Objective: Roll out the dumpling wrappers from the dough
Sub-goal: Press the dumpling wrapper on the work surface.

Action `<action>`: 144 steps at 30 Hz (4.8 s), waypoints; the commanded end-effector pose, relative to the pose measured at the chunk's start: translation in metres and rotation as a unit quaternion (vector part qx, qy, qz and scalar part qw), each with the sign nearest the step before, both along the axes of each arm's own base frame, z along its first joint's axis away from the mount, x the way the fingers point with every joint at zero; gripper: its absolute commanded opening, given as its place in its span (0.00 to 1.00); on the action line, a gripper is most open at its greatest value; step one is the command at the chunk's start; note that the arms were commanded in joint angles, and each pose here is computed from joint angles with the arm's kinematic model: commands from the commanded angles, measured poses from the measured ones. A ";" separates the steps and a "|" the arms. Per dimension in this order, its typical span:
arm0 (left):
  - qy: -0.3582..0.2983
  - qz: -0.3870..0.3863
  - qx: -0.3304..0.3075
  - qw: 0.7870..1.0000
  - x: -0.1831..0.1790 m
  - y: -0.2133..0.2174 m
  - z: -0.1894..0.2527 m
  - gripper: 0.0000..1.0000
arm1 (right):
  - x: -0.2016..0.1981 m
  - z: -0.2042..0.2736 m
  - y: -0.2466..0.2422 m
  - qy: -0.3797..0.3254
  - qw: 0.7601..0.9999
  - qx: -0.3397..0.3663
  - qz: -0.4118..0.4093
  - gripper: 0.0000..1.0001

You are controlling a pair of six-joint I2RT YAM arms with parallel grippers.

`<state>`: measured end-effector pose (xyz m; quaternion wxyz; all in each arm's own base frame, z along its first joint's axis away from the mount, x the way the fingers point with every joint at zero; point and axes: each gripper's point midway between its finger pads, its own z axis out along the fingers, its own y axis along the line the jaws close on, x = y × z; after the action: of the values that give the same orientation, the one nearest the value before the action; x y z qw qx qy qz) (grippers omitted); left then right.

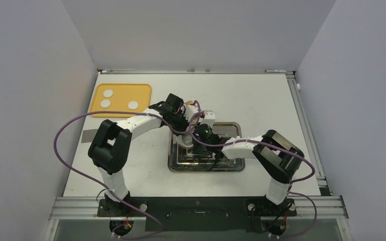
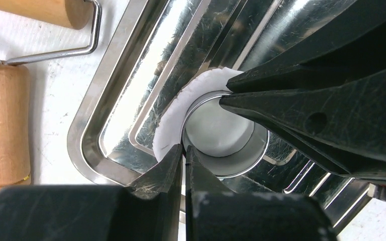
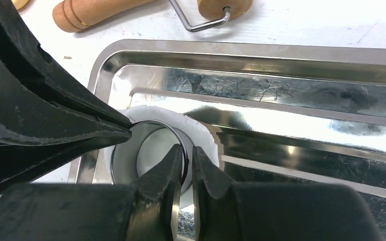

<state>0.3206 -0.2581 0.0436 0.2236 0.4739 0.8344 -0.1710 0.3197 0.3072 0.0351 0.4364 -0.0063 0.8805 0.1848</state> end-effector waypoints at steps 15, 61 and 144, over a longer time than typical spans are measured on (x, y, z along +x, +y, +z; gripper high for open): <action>0.098 -0.247 0.104 0.959 -0.110 -0.008 -0.043 0.00 | -0.019 -0.039 -0.059 0.052 0.990 -0.128 0.008 0.08; 0.062 -0.272 0.119 0.953 -0.115 -0.025 -0.037 0.00 | -0.020 -0.056 -0.089 0.074 0.991 -0.109 -0.019 0.08; 0.047 -0.216 -0.006 0.975 -0.073 -0.006 0.056 0.09 | 0.005 0.104 -0.022 -0.059 0.994 -0.081 0.050 0.08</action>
<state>0.2635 -0.2639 0.0769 0.1359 0.5820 0.7724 -0.2149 0.3069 0.2462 0.0652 0.4055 -0.0541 0.9107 0.0568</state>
